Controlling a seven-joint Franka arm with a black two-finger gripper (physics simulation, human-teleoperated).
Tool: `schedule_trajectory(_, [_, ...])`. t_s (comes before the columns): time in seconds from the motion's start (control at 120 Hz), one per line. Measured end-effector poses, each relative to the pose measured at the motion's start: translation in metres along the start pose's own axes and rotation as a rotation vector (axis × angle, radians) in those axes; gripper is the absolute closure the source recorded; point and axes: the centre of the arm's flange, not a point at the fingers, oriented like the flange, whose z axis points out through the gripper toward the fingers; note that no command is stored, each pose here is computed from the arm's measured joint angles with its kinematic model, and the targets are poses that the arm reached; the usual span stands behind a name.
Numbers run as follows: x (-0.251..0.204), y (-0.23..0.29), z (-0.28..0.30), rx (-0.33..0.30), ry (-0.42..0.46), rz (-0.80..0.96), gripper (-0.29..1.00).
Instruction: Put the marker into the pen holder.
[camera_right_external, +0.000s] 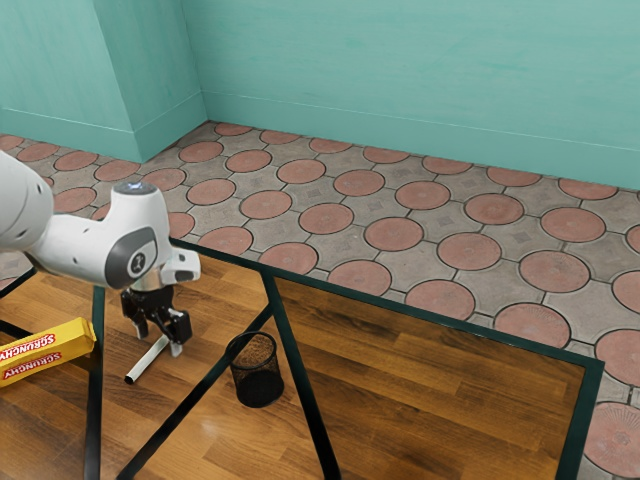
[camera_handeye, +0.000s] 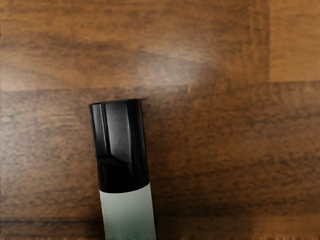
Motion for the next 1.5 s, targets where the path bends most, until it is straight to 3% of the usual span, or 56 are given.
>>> schedule_trajectory(0.367, [-0.0004,-0.0003,-0.0015,-0.045,-0.024,-0.031,0.23])
schedule_trajectory(0.742, [-0.0016,-0.0005,-0.0029,-0.064,-0.043,-0.038,0.5])
schedule_trajectory(1.5, [-0.0023,0.0046,0.0022,-0.062,-0.051,-0.024,0.67])
